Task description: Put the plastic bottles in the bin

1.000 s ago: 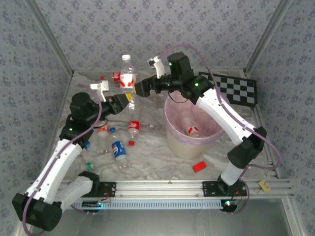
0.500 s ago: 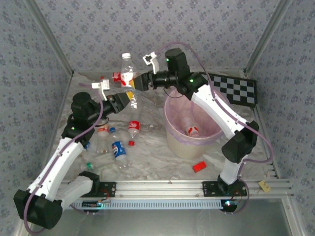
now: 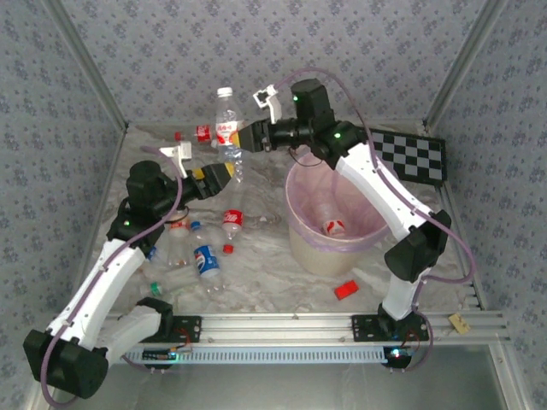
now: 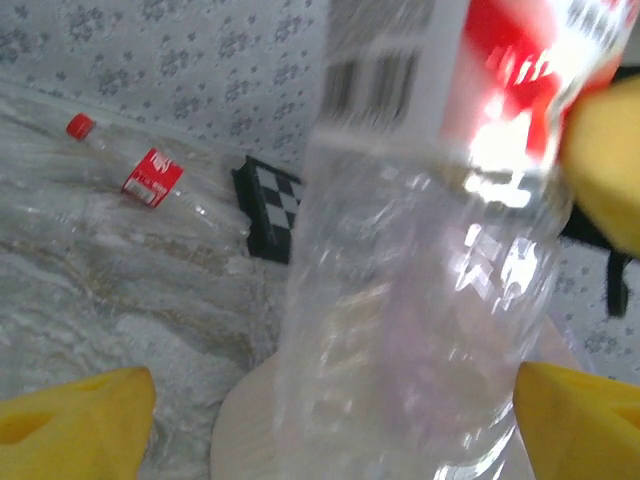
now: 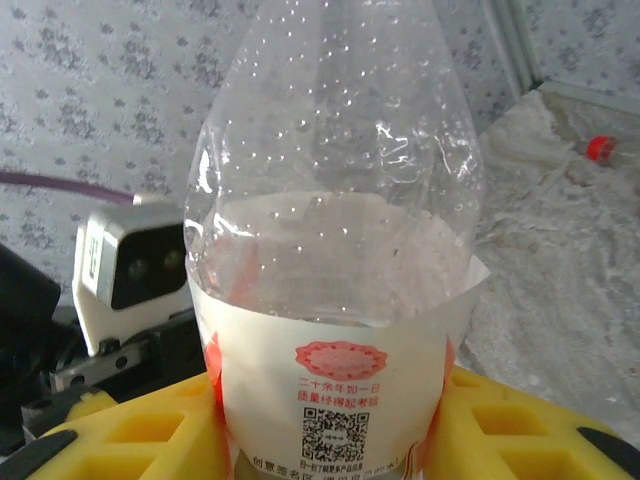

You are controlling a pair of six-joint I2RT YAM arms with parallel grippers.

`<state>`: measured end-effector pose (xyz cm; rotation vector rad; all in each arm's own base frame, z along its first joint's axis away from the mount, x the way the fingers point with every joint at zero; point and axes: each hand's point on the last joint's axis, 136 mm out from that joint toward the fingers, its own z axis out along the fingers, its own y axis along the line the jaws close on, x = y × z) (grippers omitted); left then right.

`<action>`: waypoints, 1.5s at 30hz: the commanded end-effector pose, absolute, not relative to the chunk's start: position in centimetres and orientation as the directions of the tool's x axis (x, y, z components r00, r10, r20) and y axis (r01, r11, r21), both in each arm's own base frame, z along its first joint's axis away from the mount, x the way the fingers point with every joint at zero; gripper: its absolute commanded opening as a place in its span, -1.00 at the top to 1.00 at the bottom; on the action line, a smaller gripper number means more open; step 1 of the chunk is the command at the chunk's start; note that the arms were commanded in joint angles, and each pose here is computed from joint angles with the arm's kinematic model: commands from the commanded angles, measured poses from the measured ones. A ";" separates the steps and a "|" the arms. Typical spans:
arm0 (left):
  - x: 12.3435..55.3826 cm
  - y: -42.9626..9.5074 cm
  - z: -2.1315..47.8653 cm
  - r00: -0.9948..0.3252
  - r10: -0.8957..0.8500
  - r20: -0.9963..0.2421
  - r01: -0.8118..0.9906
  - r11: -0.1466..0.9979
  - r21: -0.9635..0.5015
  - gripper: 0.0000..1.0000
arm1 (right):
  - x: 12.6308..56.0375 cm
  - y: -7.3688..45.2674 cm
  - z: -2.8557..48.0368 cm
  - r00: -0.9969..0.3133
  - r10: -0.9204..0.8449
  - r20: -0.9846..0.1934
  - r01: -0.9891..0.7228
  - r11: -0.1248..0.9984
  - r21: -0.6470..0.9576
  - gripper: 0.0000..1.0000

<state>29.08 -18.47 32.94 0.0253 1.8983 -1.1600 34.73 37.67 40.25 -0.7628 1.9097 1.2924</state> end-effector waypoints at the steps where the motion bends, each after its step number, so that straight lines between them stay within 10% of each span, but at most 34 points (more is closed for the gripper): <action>1: 28.6 -17.7 30.3 -0.637 -0.358 -0.683 0.371 0.634 -0.679 -0.87 | 34.9 35.6 44.8 -0.503 -0.030 -0.864 -0.818 0.340 0.465 0.08; 21: 30.2 -16.4 14.8 -0.857 0.030 -0.515 0.167 0.961 -0.222 -0.74 | 29.6 15.1 40.0 -0.678 -0.260 -0.688 -0.439 0.893 0.096 0.24; 45: 29.4 -18.7 11.0 -0.893 0.178 -0.413 0.241 0.965 -0.105 -0.73 | 26.1 15.7 21.0 -0.885 -0.416 -0.211 -0.430 0.903 0.023 0.33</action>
